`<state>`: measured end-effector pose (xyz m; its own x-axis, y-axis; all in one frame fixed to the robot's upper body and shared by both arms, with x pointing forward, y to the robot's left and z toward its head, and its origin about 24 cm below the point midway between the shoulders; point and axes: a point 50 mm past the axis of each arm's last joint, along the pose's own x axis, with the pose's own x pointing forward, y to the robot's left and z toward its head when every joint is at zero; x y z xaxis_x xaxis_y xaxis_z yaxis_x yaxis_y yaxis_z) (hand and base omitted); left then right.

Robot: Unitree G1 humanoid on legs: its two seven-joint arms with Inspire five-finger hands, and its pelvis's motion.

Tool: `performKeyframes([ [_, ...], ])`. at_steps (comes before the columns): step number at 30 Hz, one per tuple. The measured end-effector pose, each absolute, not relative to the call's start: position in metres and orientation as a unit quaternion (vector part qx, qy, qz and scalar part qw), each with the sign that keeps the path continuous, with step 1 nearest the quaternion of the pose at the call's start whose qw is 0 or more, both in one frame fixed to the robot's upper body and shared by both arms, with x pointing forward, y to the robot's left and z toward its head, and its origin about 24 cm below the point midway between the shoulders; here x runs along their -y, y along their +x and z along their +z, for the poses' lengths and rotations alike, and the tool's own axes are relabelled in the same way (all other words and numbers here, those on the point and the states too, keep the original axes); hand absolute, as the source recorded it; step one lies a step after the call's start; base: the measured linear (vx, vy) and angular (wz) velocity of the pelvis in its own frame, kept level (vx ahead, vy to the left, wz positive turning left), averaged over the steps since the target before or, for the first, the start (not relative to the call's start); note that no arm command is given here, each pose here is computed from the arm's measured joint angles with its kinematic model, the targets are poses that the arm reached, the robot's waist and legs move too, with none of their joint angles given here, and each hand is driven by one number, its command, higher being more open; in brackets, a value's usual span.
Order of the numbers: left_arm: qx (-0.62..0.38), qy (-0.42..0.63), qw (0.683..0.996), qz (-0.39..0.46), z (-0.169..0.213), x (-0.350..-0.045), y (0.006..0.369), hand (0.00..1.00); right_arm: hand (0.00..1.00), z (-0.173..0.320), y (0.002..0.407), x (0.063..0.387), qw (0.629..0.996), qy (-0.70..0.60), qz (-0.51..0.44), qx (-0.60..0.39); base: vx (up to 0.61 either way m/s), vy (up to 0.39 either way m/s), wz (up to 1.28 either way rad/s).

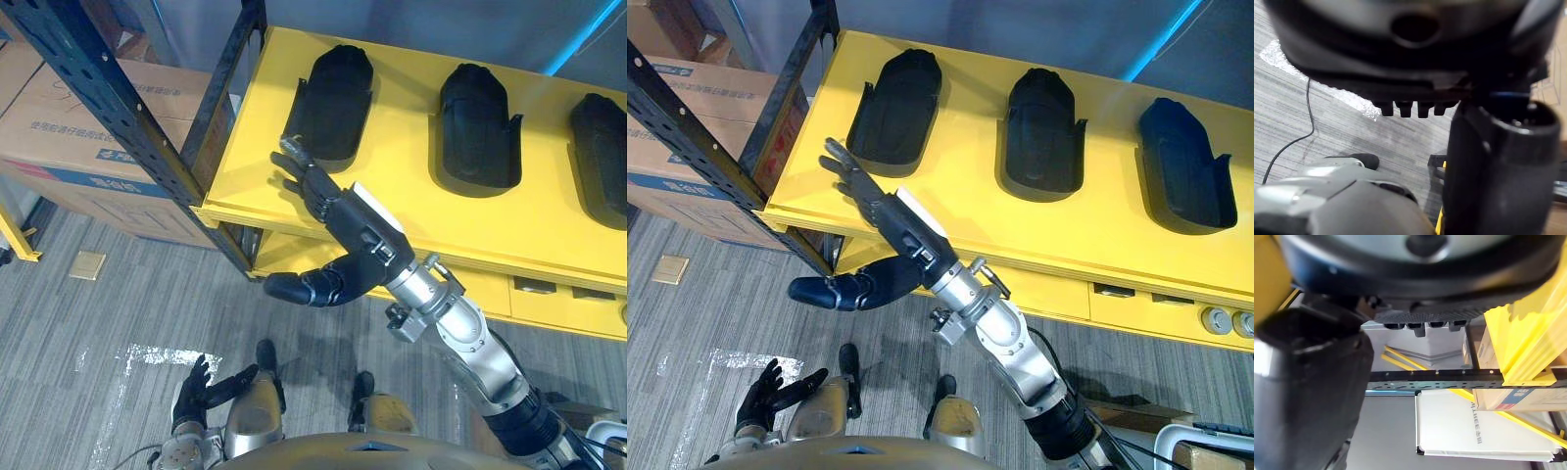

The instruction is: Walk over and take three plastic housings, then place them on the shelf

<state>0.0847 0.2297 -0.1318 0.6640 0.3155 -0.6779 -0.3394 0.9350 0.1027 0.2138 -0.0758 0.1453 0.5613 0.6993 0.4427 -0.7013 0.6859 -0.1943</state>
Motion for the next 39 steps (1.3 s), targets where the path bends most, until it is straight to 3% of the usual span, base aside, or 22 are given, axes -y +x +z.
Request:
performKeyframes([
  [21,-0.372,-0.017,0.91,0.184,-0.133,-0.227,0.084,1.0,1.0,0.128,0.238,0.066,0.916,-0.001,0.344,0.207,0.0,-0.001,0.01],
  [39,-0.368,-0.022,0.912,0.183,-0.133,-0.225,0.087,1.0,1.0,0.105,0.272,0.08,0.954,-0.038,0.255,0.15,0.0,0.0,0.0],
])
